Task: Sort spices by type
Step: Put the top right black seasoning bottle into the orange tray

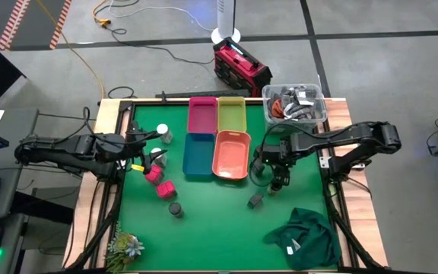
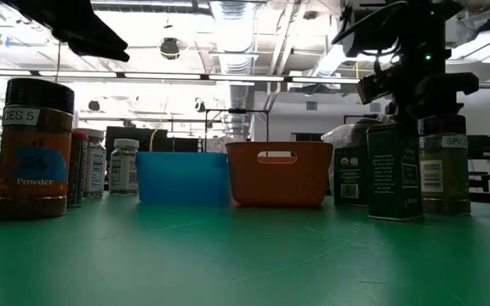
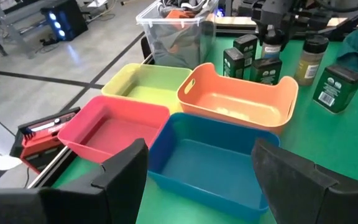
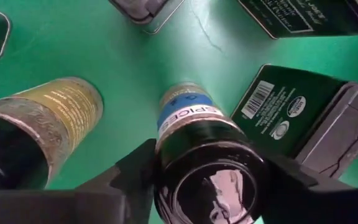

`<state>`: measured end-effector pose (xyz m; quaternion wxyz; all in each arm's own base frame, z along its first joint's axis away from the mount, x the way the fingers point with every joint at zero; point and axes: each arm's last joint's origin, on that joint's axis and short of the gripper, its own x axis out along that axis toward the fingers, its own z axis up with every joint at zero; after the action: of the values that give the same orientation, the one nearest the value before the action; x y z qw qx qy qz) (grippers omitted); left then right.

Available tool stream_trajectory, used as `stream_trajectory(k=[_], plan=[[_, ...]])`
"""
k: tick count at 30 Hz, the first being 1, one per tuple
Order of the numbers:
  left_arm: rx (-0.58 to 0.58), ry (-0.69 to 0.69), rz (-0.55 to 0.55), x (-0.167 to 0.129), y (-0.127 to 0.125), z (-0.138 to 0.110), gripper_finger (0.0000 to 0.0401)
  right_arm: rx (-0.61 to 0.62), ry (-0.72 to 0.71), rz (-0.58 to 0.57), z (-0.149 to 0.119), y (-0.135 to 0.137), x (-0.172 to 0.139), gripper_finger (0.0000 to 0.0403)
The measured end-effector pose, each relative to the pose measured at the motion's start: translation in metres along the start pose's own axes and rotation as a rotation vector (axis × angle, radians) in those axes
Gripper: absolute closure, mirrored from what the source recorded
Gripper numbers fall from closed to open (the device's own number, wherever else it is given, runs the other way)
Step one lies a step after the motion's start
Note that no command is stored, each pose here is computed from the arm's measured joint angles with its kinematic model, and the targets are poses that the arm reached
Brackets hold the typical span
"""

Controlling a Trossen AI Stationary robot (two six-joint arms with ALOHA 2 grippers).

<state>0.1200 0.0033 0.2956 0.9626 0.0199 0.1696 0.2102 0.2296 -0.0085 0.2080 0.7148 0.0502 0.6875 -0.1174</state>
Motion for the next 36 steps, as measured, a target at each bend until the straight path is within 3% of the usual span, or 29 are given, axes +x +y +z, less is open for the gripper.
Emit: stream_trajectory(k=[6, 15, 24, 28, 36], plan=[[-0.002, -0.001, 0.0, 0.0, 0.0, 0.0, 0.013, 0.0, -0.023, 0.006, -0.004, -0.002, -0.008, 0.0176], [-0.02, 0.0, -0.008, 0.0, 0.0, 0.0, 0.013, 0.011, -0.201, 0.037, 0.009, -0.005, -0.069, 0.0164], [-0.02, 0.0, -0.008, 0.0, 0.0, 0.0, 0.013, -0.072, -0.532, 0.002, 0.035, -0.011, -0.128, 0.0167], [-0.023, 0.0, -0.008, 0.0, 0.0, 0.0, 0.013, -0.093, -0.58, 0.0, 0.054, -0.014, -0.121, 0.0166], [-0.06, 0.004, -0.034, 0.0, -0.001, 0.0, 0.013, -0.163, -0.389, 0.009, 0.101, -0.012, -0.06, 0.0165]])
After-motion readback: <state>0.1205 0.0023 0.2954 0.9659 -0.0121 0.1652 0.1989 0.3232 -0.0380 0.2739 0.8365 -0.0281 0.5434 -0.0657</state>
